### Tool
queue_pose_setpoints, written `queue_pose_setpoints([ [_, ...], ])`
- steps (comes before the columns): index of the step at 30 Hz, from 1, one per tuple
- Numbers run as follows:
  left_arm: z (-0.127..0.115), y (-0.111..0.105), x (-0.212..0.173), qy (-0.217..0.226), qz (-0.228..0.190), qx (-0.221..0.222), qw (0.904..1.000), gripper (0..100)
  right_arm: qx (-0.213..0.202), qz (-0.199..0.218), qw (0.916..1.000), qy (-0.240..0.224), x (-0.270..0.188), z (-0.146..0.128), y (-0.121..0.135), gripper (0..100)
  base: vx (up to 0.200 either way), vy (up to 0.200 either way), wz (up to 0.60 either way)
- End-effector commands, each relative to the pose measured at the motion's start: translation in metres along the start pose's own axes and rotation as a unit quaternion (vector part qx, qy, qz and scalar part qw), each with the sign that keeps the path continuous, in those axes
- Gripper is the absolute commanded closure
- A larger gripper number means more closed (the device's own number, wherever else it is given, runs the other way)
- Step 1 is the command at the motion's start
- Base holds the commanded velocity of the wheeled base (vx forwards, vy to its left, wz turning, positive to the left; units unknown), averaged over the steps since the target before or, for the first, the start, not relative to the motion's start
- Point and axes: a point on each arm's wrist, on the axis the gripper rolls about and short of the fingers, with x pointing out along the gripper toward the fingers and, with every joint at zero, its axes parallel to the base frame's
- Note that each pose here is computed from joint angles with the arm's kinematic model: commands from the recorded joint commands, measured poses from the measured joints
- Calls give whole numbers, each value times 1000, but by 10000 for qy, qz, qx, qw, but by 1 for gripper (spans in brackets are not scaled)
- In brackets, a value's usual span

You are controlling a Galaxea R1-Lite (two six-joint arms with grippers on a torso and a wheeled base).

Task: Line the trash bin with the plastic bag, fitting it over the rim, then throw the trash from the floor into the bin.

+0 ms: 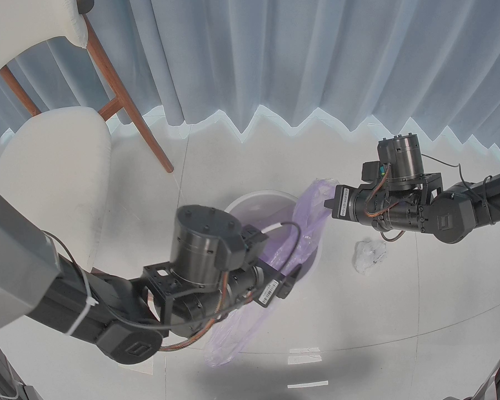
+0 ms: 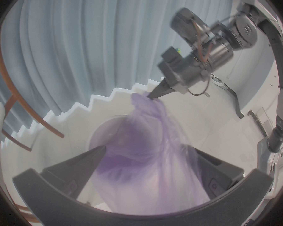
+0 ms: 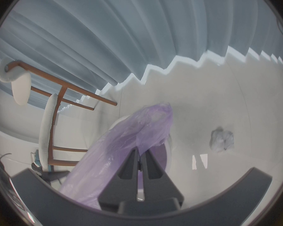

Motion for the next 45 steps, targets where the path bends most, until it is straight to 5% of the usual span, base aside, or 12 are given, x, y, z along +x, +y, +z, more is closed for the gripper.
queue_pose_setpoints([
  [1,9,26,-12,-151,314,-142,9993,0,-78,-65,9999,-136,-2,2,-12,100,0,0,0],
  [25,1,69,-77,-193,866,-355,9954,0,-192,-94,9997,-114,5,-8,-20,100,0,0,0],
  [45,2,63,-75,-206,726,-311,9967,0,-262,-105,9996,-68,7,-10,-21,100,0,0,0],
])
